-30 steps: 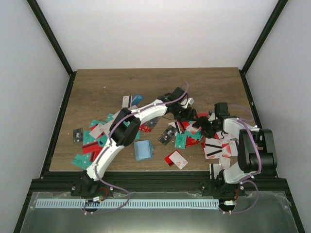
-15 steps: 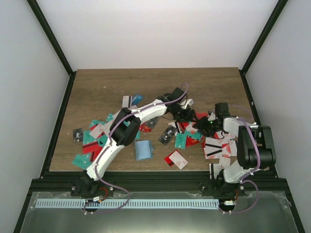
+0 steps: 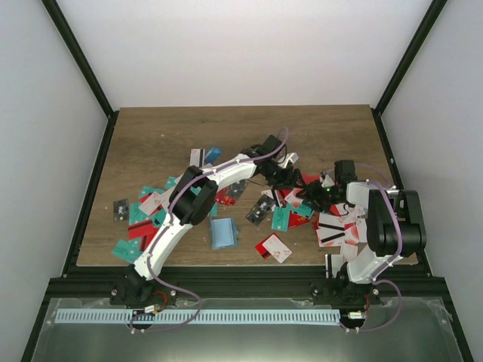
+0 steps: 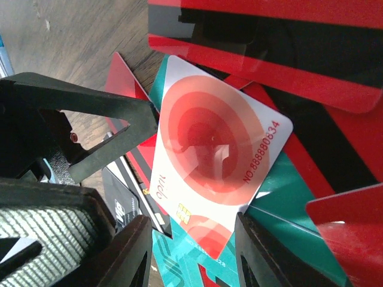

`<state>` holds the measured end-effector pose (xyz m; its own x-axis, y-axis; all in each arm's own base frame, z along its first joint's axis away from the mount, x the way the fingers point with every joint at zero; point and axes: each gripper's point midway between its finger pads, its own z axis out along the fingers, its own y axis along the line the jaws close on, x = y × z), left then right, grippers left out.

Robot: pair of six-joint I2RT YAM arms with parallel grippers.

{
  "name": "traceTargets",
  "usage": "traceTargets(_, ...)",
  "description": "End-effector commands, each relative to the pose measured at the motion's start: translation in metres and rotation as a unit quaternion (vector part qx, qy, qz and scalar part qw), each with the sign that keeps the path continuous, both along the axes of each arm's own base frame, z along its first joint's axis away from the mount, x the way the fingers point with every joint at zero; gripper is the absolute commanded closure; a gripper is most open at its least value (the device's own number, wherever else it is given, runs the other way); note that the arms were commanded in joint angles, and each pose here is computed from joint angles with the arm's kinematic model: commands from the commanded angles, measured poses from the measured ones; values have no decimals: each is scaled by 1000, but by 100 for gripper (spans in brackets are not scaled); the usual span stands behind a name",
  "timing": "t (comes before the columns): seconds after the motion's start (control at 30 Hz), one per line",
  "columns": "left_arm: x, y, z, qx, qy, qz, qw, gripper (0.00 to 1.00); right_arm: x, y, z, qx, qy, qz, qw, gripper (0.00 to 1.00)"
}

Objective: Put the credit cards into the card holder

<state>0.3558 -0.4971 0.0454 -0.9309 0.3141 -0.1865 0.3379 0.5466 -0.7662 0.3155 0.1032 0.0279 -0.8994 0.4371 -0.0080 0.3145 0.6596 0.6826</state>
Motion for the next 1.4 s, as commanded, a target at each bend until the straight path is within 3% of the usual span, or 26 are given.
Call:
traceTargets(0.0, -72, -7, -33, 16, 96, -72, 993, 32, -28, -13, -54, -61, 73, -5, 995, 59)
traceTargets(0.37, -82, 0, -22, 13, 98, -90, 991, 34, -25, -10, -55, -53, 74, 0, 996, 58)
traceTargets(0.7, -103, 10, 19, -38, 108, -89, 989, 37, -31, 6, -50, -53, 74, 27, 995, 59)
traceTargets(1.37, -157, 52, 11, 9, 112, -77, 991, 38, -67, 33, -35, -68, 85, 79, 991, 58)
